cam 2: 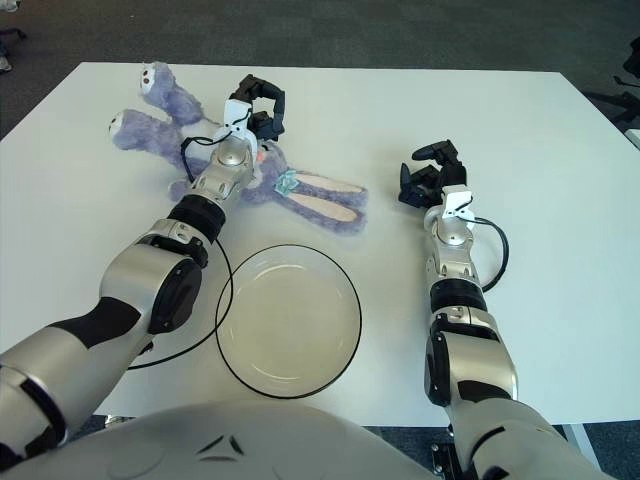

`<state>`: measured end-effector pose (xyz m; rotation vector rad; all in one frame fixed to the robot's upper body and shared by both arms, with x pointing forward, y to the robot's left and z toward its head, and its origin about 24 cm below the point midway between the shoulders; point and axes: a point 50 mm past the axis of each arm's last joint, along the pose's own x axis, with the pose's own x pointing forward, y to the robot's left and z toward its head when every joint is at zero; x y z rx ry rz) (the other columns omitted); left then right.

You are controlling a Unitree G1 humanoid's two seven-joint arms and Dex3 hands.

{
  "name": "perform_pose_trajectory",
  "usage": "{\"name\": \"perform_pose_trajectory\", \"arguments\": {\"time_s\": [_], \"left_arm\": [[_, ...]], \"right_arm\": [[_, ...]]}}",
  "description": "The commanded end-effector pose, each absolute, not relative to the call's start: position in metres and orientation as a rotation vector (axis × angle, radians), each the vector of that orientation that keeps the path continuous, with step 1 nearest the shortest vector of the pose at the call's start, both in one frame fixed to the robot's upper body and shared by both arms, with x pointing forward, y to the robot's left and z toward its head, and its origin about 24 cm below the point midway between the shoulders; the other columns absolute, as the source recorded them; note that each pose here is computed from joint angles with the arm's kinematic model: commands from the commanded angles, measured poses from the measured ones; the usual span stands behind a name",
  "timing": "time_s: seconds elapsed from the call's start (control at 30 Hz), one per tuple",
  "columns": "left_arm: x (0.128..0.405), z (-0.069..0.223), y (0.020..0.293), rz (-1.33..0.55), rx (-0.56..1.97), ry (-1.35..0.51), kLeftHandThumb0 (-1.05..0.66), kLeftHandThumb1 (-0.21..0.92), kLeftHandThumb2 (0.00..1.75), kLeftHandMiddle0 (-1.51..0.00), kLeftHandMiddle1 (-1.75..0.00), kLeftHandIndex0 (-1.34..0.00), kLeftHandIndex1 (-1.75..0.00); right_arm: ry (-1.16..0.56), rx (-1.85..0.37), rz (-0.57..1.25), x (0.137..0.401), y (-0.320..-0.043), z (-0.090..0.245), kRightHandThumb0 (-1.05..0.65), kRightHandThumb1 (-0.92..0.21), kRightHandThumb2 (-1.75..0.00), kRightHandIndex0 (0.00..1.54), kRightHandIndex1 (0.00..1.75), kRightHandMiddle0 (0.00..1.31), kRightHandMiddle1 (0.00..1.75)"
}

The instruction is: Put the doll into the plate.

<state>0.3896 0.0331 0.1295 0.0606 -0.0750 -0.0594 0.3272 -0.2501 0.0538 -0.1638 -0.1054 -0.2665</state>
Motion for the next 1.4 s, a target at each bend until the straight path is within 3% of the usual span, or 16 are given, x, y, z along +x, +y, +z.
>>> {"name": "perform_pose_trajectory", "arguments": {"time_s": [0.0,0.9,1.37], "left_arm": [[0.383,0.127,0.015,-0.112,0.039,-0.059,-0.38,0.67,0.86,-0.95,-1.75,-0.35,-1.75],[0.373,0.146,-0.029,-0.220,-0.042,-0.121,-0.39,0.66,0.88,-1.00,-1.75,-0.36,-1.75],[0.374,0.160,-0.012,-0.215,-0.052,-0.243,-0.39,0.64,0.90,-1.01,-1.75,-0.37,-1.75]], "right_arm": [[-0.063,-0.154,-0.264,0.323,-0.250,0.044,-0.01,-0.34,-1.24,0.71,1.55,0.34,1.74],[-0.066,-0.144,-0.251,0.321,-0.249,0.042,-0.01,-0.34,-1.24,0.71,1.56,0.35,1.73],[-0.070,-0.146,-0.256,0.319,-0.248,0.041,-0.01,-0.34,-1.24,0.71,1.56,0.35,1.74]]}}
